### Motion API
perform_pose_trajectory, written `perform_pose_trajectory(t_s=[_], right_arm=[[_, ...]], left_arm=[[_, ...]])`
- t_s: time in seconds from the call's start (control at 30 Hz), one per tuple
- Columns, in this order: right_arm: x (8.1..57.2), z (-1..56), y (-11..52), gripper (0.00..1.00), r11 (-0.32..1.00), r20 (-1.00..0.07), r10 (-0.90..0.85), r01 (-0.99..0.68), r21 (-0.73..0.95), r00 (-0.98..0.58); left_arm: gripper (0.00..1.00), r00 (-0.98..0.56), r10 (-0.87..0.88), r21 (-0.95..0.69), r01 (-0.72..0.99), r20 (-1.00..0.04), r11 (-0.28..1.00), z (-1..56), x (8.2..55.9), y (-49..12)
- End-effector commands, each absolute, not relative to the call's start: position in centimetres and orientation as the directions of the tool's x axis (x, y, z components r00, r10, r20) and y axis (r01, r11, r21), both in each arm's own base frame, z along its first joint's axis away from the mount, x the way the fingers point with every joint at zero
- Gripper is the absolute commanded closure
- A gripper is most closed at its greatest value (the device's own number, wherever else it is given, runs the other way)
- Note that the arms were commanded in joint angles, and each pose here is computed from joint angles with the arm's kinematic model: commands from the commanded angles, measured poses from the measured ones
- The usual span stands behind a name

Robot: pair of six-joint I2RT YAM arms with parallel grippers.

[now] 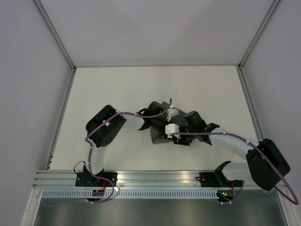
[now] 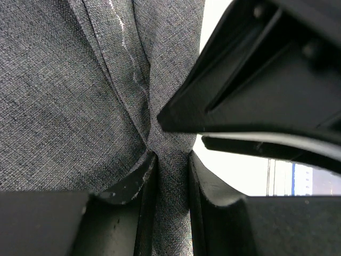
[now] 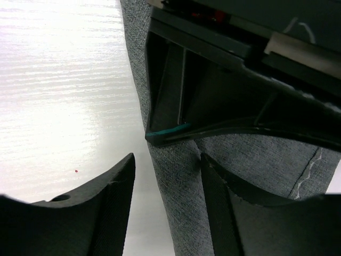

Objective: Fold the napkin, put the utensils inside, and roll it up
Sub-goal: Roll the napkin with the utensil

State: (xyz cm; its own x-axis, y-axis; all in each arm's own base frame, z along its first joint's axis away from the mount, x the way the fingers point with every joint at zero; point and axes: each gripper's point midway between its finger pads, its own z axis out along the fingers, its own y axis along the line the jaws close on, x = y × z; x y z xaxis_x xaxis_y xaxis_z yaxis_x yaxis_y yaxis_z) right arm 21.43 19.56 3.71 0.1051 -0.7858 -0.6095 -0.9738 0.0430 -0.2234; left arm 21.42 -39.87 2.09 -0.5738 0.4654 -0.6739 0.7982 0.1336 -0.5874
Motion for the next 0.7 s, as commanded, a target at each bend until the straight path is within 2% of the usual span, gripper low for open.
perform_pose_trajectory(t_s=[0.0,0.23,0.33,0.43,0.53,0.67], right_arm=[[21.9,3.3,20.0,0.43,0.049,-0.605,-0.788,-0.968,-0.246,0.113],[21.8,2.5,19.9,0.50,0.051,-0.597,-0.796,-0.973,-0.227,0.098],[21.7,2.3,19.9,0.59,0.053,-0.595,-0.799,-0.974,-0.220,0.091],[21.5,1.9,19.7,0.64,0.046,-0.583,-0.808,-0.979,-0.198,0.080],[21.3,1.5,19.6,0.67,0.039,-0.572,-0.817,-0.983,-0.182,0.073],[21.0,1.0,19.4,0.68,0.031,-0.556,-0.829,-0.988,-0.151,0.059]], left_arm=[[0.96,-0.680,0.569,-0.650,0.697,-0.464,0.303,-3.8,19.0,-36.4],[0.92,-0.687,0.564,-0.657,0.689,-0.458,0.305,-3.8,19.1,-36.5],[0.90,-0.689,0.560,-0.656,0.688,-0.459,0.310,-3.8,19.3,-36.5],[0.86,-0.692,0.555,-0.658,0.687,-0.462,0.309,-3.5,19.4,-36.6],[0.79,-0.693,0.548,-0.658,0.688,-0.469,0.306,-3.2,19.6,-36.6],[0.76,-0.695,0.539,-0.662,0.687,-0.476,0.300,-2.8,19.8,-36.6]])
